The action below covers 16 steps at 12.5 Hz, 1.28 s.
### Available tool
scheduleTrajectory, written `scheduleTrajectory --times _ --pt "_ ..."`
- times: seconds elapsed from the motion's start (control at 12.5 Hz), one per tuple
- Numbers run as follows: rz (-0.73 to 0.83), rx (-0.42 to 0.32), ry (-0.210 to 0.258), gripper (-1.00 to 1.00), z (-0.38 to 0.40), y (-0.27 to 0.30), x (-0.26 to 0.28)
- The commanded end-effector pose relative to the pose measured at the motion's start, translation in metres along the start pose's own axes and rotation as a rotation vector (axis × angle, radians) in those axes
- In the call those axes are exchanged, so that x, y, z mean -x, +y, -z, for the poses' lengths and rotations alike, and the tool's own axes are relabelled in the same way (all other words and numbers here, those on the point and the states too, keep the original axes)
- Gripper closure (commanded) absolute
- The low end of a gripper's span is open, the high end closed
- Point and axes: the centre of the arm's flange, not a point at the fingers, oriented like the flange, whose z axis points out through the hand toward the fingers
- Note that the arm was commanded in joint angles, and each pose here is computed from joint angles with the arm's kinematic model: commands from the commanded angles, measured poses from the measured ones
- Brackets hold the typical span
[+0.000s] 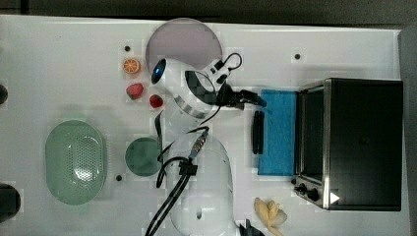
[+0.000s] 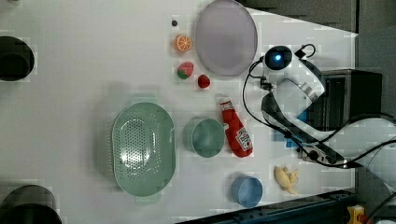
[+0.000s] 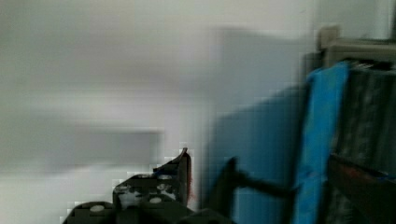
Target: Flap close oven.
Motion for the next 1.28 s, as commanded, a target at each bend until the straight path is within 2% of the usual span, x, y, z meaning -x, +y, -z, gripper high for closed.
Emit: scheduleTrajectory --times 0.08,0.24,0.32,0.48,0.64,0.72,0.88,1.04,1.2,1.28 --pt "0.015 0.111 0.036 -1.0 0.007 0.012 -0.023" --pt "0.016 0.241 0.027 -1.0 -0.01 0.006 -0.019" --pt "-0.011 0.288 0.052 -1.0 -0.019 0.0 -0.018" --pt "-0.074 0.333 0.106 -1.0 -0.036 -0.019 -0.017" --pt "-0.078 0.354 0.125 -1.0 -0.041 -0.026 -0.016" --pt "-0.08 0.354 0.129 -0.92 -0.037 -0.024 -0.018" --pt "-0.068 0.352 0.105 -0.42 -0.039 -0.026 -0.015" --pt "-0.073 0.348 0.1 0.07 -0.039 -0.025 -0.016" --pt "-0.098 0.315 0.073 0.52 -0.037 -0.021 -0.016" --pt "-0.108 0.3 0.064 0.62 -0.033 -0.014 -0.017"
